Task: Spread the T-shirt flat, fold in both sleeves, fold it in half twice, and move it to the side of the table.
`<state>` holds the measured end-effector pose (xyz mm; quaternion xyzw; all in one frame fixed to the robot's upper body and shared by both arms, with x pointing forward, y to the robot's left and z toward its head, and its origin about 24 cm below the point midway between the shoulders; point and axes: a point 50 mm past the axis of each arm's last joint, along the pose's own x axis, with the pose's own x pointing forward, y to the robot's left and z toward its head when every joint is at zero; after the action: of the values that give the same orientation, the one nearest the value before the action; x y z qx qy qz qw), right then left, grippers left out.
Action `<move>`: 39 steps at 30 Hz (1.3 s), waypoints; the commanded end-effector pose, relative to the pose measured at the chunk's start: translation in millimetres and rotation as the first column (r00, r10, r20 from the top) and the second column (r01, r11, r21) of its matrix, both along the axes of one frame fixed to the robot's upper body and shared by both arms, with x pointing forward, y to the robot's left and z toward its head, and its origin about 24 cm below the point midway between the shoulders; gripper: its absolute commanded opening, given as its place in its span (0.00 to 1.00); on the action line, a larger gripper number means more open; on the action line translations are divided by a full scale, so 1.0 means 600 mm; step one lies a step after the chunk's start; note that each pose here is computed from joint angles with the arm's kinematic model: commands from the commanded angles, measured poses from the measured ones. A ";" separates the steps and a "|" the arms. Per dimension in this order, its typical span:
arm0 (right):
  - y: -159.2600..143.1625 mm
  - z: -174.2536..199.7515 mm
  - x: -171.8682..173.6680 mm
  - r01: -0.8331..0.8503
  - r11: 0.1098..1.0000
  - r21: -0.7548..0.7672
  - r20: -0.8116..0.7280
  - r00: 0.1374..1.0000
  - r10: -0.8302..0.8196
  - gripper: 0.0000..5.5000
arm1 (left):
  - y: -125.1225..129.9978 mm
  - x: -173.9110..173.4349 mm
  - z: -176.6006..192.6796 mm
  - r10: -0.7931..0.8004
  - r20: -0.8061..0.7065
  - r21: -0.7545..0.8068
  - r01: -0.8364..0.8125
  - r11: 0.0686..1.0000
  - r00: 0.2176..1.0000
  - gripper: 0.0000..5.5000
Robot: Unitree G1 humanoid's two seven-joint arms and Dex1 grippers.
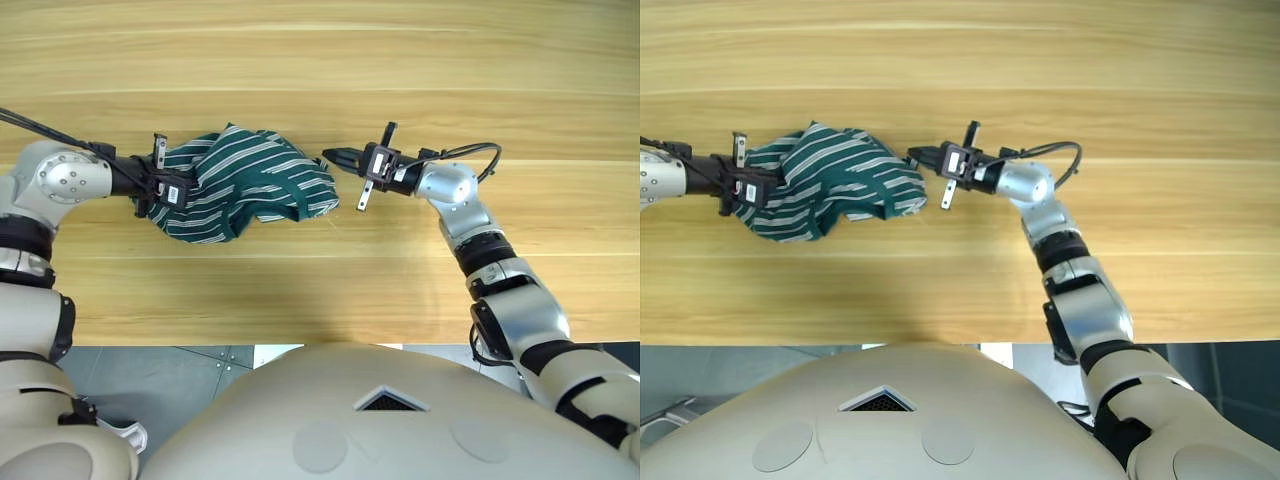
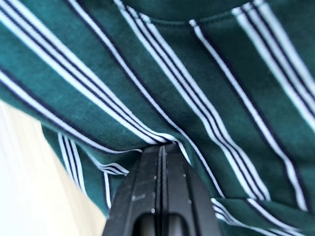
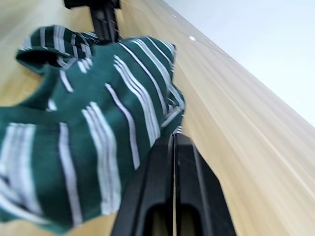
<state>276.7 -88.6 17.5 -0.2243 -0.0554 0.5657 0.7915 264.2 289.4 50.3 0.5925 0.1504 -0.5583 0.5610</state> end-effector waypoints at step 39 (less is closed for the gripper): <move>0.126 -0.013 0.053 0.087 0.985 -0.150 -0.067 0.993 -0.098 0.01 | -0.047 -0.026 -0.065 -0.102 -0.112 0.001 0.103 0.995 0.989 0.00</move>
<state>312.2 -9.8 16.0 -0.2596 0.0172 0.5337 0.8046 262.8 266.8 34.8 0.5857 0.1233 -0.5836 0.5488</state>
